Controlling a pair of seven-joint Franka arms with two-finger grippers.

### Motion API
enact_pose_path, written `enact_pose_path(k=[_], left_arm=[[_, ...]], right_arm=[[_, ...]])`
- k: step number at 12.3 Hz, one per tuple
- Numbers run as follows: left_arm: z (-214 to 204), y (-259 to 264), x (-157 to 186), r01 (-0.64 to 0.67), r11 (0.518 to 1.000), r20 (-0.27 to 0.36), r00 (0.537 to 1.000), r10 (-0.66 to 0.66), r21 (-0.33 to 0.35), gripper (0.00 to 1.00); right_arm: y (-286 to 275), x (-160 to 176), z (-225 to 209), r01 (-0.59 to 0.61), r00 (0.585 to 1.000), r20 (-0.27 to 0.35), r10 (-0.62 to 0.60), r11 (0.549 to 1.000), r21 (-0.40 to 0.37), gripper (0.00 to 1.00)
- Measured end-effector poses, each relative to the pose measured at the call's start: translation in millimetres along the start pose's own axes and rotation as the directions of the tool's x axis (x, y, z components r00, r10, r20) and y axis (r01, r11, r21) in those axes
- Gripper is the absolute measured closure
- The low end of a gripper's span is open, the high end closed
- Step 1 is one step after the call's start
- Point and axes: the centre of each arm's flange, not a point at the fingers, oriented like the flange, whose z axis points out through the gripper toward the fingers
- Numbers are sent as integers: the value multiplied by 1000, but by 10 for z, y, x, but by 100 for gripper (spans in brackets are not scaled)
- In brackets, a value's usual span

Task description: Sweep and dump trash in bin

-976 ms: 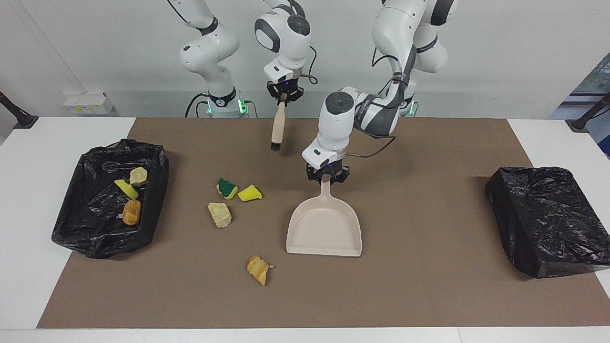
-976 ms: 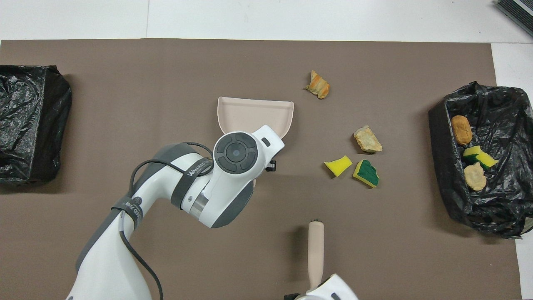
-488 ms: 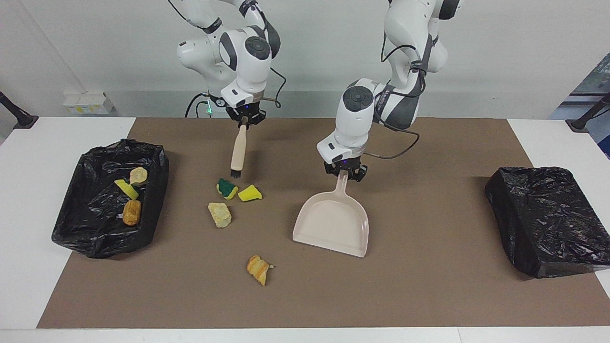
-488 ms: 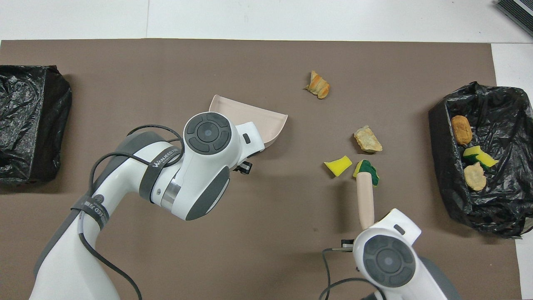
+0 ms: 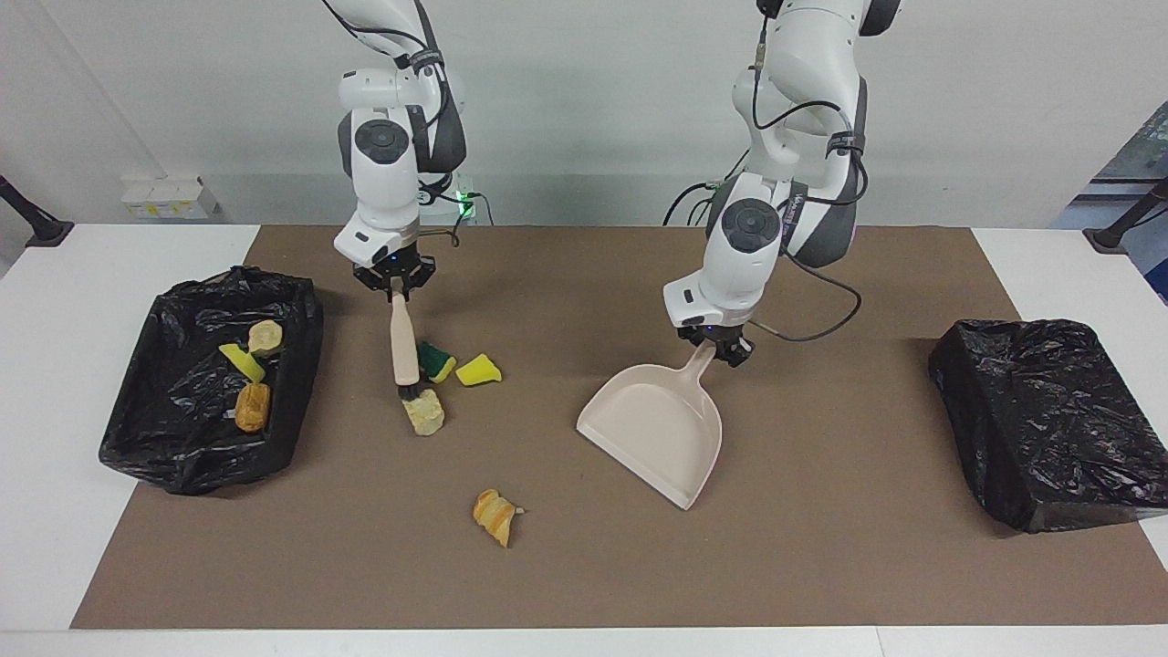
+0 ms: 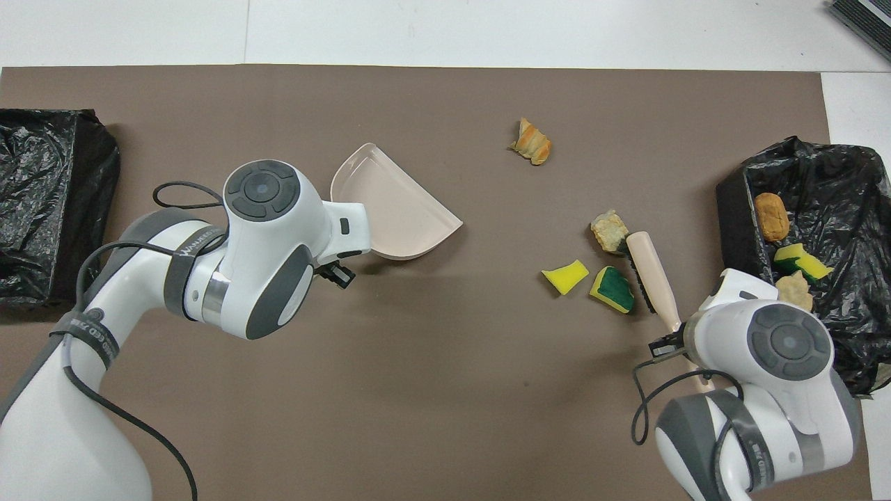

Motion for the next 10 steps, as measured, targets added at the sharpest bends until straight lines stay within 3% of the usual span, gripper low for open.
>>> enact_pose_path(k=[1,3,6,8,10], left_arm=[[11,-129,-42,-3,1000,3,1000,3,-3,90],[42,-321,-115,-41,999,8,999,41,-9,70],[48,-364,-131,-141,990,5,990,141,-10,26],[44,-334,-120,-158,987,3,987,158,-11,6],[69,-305,-121,-165,986,7,986,165,-13,6]], right_arm=[[52,73,-26,55,998,-4,-56,998,-20,74],[62,199,-26,125,992,-6,-125,992,-32,74],[104,289,129,133,991,2,-133,991,-22,74],[19,311,135,124,992,4,-124,992,-5,74],[-204,347,88,101,995,-2,-101,993,61,74]])
